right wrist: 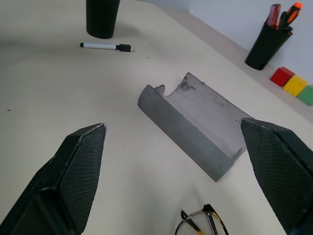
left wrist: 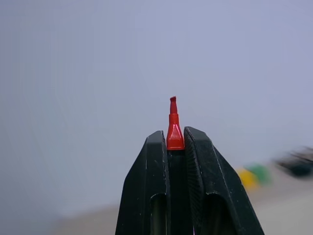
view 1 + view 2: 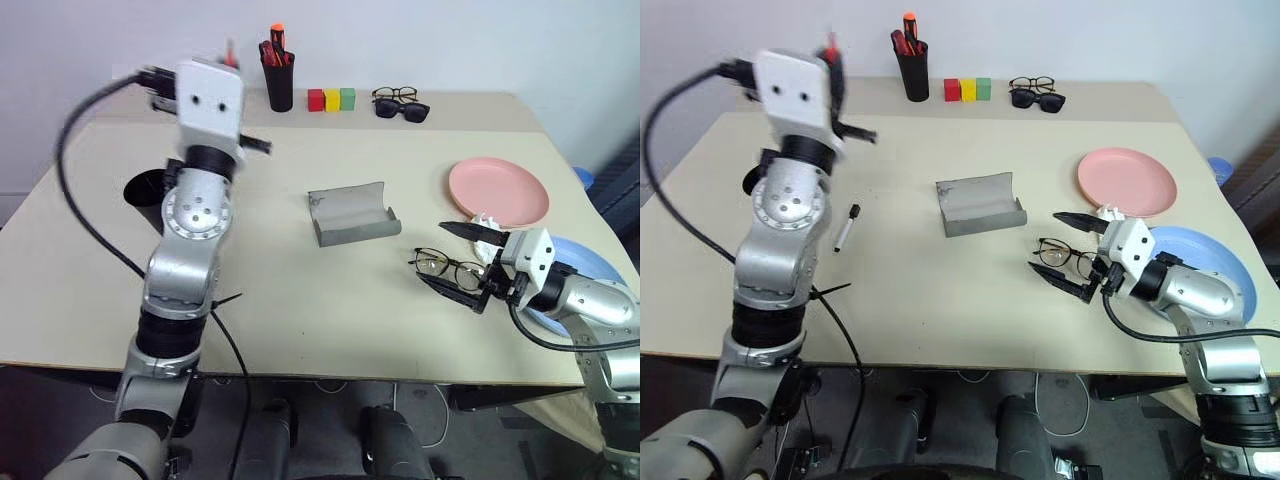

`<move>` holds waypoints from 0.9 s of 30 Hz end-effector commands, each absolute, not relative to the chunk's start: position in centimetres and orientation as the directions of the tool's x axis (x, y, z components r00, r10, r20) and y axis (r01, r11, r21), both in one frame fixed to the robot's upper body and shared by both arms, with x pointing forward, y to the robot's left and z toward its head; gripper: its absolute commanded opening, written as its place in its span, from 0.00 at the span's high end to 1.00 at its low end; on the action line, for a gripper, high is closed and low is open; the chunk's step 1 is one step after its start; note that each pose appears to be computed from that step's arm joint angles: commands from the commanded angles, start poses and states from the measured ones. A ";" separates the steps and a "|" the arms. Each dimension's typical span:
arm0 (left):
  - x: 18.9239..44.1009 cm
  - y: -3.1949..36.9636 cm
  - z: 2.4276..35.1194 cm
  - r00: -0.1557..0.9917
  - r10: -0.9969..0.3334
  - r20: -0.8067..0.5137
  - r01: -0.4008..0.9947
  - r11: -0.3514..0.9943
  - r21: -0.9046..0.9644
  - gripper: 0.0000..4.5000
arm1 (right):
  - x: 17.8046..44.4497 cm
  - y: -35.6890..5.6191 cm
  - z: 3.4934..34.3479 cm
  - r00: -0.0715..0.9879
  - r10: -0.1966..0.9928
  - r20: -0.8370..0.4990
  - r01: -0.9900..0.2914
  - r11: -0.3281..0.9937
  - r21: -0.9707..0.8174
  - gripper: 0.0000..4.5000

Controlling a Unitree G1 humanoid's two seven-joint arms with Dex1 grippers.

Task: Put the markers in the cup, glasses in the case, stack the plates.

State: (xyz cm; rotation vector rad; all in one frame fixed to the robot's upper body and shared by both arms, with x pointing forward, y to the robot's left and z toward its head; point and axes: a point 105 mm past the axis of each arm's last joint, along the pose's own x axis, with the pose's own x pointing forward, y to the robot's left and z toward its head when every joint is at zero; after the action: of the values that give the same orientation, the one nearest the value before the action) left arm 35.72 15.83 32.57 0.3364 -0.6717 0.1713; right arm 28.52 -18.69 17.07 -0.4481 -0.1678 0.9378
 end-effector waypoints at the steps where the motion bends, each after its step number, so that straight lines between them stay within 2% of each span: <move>1: 35.4 19.3 33.5 0.671 0.188 0.717 -0.443 0.878 0.184 0.99 | 28.8 -18.1 18.1 0.563 0.826 -0.011 -0.731 0.491 -0.474 0.00; 4: 35.7 22.0 32.5 0.652 0.270 0.708 -0.529 0.831 0.171 0.99 | 29.2 -17.4 18.9 0.541 0.841 0.023 -0.737 0.487 -0.469 0.00; 10: 36.1 24.5 30.6 0.638 0.323 0.699 -0.601 0.776 0.189 0.99 | 29.6 -15.4 20.7 0.464 0.880 0.104 -0.771 0.459 -0.442 0.00; 17: 36.5 24.9 29.2 0.647 0.345 0.679 -0.611 0.768 0.192 0.99 | 29.9 -13.0 22.4 0.383 0.910 0.159 -0.803 0.413 -0.430 0.00; 27: 36.9 25.0 28.0 0.651 0.360 0.669 -0.621 0.759 0.197 0.99 | 29.9 -11.6 23.9 0.348 0.914 0.208 -0.825 0.404 -0.396 0.00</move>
State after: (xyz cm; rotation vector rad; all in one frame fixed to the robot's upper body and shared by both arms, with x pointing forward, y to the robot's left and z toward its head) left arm 37.38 24.86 27.24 0.4271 -0.6059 0.5567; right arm 30.48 -12.13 22.33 -0.2376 -0.3609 1.1264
